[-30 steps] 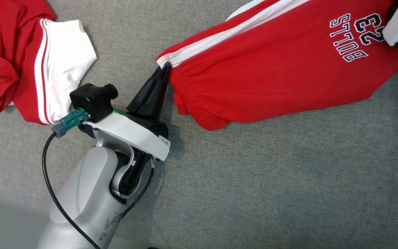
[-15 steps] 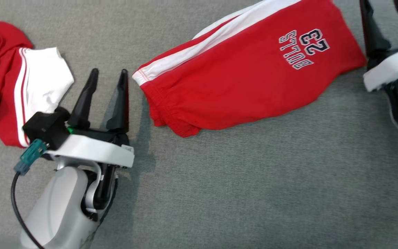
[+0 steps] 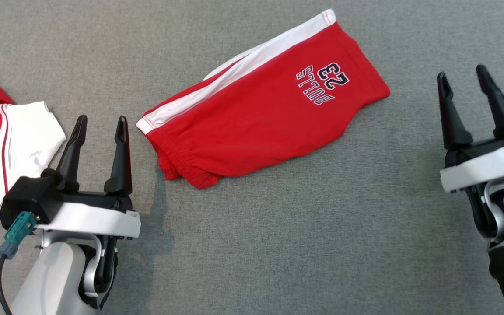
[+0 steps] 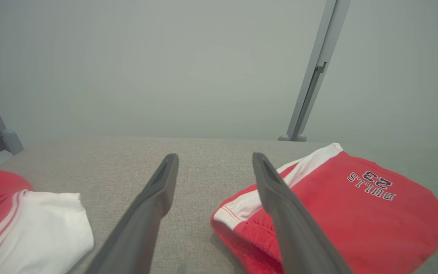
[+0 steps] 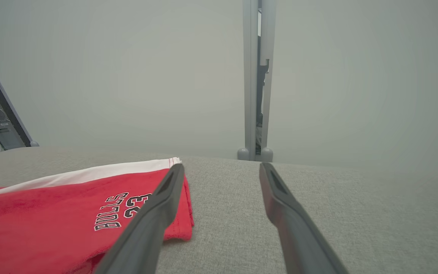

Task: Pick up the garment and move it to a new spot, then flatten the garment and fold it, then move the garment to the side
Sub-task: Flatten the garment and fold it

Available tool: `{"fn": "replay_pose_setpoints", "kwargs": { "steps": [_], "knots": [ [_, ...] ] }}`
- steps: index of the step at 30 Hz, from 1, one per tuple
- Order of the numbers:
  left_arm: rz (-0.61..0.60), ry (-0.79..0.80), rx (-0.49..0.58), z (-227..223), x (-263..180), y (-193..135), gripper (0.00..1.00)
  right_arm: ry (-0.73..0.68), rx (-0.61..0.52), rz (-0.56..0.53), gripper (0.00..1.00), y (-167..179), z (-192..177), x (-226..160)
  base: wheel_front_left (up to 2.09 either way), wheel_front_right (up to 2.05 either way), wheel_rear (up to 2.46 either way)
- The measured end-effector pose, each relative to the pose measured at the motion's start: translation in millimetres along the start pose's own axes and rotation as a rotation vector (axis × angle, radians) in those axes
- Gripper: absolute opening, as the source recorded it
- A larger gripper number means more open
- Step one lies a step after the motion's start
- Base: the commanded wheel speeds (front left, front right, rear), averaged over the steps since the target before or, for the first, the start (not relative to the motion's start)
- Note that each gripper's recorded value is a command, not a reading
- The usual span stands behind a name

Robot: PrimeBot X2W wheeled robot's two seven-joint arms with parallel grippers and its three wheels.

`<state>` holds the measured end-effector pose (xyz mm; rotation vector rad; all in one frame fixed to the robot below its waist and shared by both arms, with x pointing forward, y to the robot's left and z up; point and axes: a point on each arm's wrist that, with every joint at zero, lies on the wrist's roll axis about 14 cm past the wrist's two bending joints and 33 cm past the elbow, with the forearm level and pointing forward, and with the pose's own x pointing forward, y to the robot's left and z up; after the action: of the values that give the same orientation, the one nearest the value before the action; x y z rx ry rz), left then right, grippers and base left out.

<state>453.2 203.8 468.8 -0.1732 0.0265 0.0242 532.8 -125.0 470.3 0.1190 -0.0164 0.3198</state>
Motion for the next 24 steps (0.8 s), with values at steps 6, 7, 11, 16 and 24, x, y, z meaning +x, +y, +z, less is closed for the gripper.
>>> {"fn": "replay_pose_setpoints", "kwargs": {
  "steps": [6,7,11,16,24],
  "knots": [
    [-0.01,0.005,0.0,-1.4,-3.9,-2.9,1.0,-0.007,0.006,-0.031,1.0,0.3,6.9,-16.2,0.0,0.0,0.0],
    [-0.01,0.009,0.003,-2.5,-4.3,-2.5,1.0,-0.007,0.008,-0.032,1.0,0.9,7.8,-16.4,0.0,0.0,0.0],
    [-0.008,0.014,0.012,-4.3,-5.1,-0.4,1.0,0.0,0.004,-0.025,1.0,3.8,9.3,-12.8,0.0,0.0,0.0],
    [0.005,0.01,0.016,-3.7,-4.1,3.6,1.0,0.052,-0.022,0.007,1.0,8.7,1.0,4.9,0.0,0.0,0.0],
    [0.039,0.016,0.023,-7.4,-5.8,13.6,1.0,0.24,-0.046,0.101,1.0,33.6,-51.5,39.6,0.0,0.0,0.0]
  ]
}}
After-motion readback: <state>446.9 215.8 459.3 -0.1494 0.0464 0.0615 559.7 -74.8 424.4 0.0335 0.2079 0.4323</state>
